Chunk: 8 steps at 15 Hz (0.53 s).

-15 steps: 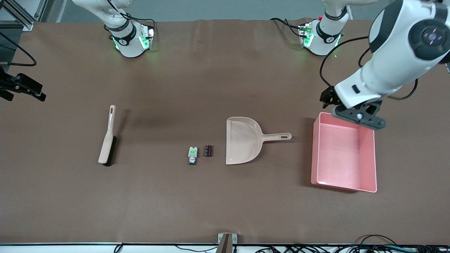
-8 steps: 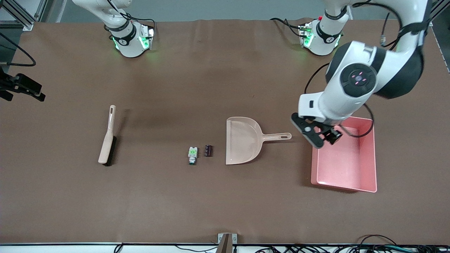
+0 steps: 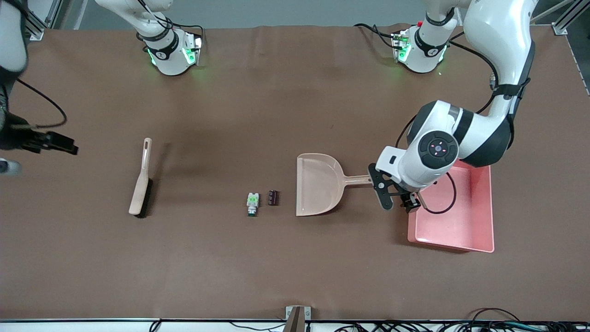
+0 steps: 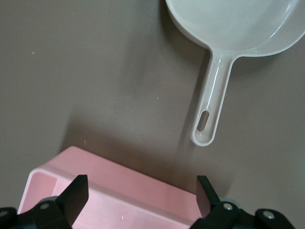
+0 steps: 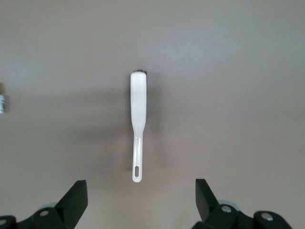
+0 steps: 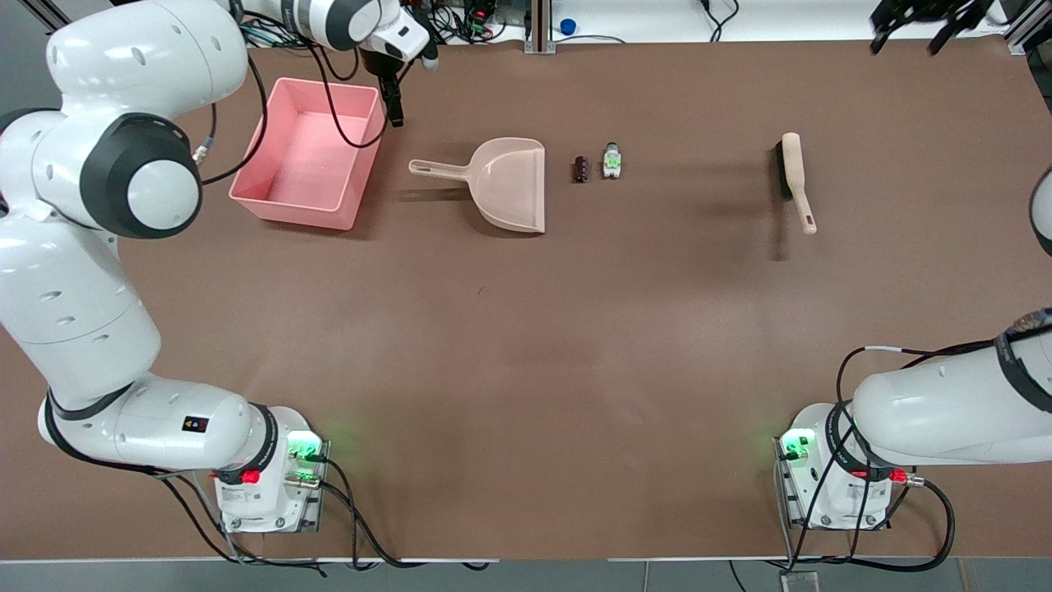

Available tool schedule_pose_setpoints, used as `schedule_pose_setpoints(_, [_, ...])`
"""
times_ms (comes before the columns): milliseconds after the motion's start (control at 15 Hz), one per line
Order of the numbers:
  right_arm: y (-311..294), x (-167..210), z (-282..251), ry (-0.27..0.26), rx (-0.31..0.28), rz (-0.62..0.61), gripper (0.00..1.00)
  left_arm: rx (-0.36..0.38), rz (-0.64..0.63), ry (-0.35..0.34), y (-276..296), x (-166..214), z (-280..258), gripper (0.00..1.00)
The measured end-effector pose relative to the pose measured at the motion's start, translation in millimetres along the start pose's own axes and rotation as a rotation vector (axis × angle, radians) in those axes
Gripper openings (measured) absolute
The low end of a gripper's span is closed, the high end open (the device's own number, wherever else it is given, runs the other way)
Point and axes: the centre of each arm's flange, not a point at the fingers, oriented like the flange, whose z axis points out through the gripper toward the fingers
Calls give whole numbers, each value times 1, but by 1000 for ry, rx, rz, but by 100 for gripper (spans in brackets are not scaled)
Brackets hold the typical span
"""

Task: Clean e-waste and dump in bin
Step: 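Reach the left gripper to the dustpan handle while the right gripper reaches the brush, then grasp the dustpan handle with the left gripper while the right gripper grasps the brush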

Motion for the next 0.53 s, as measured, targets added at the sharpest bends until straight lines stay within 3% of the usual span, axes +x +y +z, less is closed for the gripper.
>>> schedule_pose_setpoints(533, [-8,22,168,-53,1,-12,100,41,97,0,12,41,48,100])
